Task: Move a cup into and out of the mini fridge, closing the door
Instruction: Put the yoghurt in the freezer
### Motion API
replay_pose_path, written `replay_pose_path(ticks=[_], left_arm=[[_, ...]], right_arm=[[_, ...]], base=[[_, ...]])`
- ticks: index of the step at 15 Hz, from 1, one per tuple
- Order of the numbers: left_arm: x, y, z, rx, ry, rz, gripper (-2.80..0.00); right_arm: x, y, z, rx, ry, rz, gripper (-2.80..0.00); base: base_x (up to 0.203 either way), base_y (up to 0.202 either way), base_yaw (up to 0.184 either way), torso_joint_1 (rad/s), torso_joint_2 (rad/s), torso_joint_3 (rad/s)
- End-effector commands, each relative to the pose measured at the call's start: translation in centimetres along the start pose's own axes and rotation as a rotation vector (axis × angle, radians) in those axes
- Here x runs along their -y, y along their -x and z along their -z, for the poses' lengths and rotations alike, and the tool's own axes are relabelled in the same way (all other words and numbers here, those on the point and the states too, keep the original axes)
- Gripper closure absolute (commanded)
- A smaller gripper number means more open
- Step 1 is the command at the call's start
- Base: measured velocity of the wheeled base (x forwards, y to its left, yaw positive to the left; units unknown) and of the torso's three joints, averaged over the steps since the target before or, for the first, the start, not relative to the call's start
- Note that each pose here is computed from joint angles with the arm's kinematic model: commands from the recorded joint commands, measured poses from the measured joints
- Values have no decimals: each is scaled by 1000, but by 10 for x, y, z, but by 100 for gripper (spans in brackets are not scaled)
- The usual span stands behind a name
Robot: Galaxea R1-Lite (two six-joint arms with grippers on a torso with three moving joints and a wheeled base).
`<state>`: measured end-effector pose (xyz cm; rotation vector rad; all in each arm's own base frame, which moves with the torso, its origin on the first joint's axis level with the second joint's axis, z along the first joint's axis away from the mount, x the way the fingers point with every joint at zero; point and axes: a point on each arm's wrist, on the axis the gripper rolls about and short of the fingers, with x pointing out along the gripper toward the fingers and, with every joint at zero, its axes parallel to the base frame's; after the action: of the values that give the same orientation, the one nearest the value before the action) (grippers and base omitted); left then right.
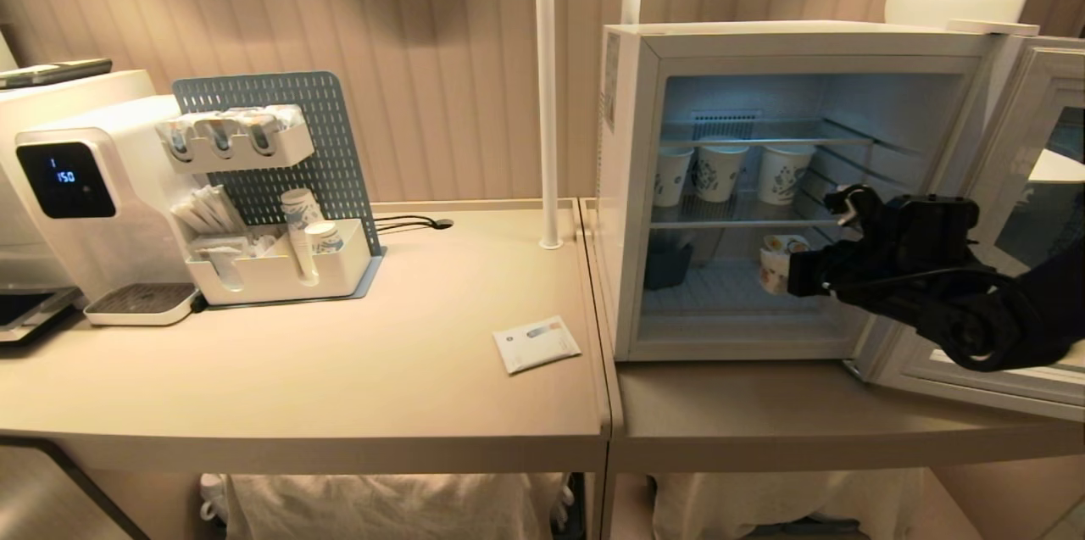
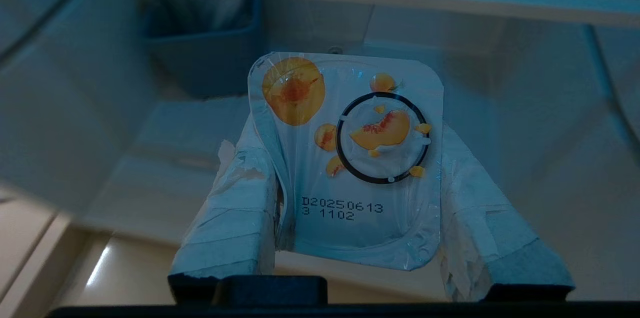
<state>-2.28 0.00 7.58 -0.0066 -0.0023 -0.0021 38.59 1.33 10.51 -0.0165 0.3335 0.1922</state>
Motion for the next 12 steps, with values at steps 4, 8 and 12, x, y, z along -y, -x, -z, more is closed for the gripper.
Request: replay_pose_path(ticks=[4,8,12], left_arm=[[0,0,0,-1,1,1,0],[0,0,0,0,1,1,0],[0,0,0,-1,4,-1,0]], right_arm=[[11,-63,26,-139,-38,23,0],[13,-74,40,-173,-40,49,0],[13,-77,41,-178,-41,58,0]], base=[[0,0,0,0,0,0],[0,0,0,0,0,0],[0,0,0,0,0,0]])
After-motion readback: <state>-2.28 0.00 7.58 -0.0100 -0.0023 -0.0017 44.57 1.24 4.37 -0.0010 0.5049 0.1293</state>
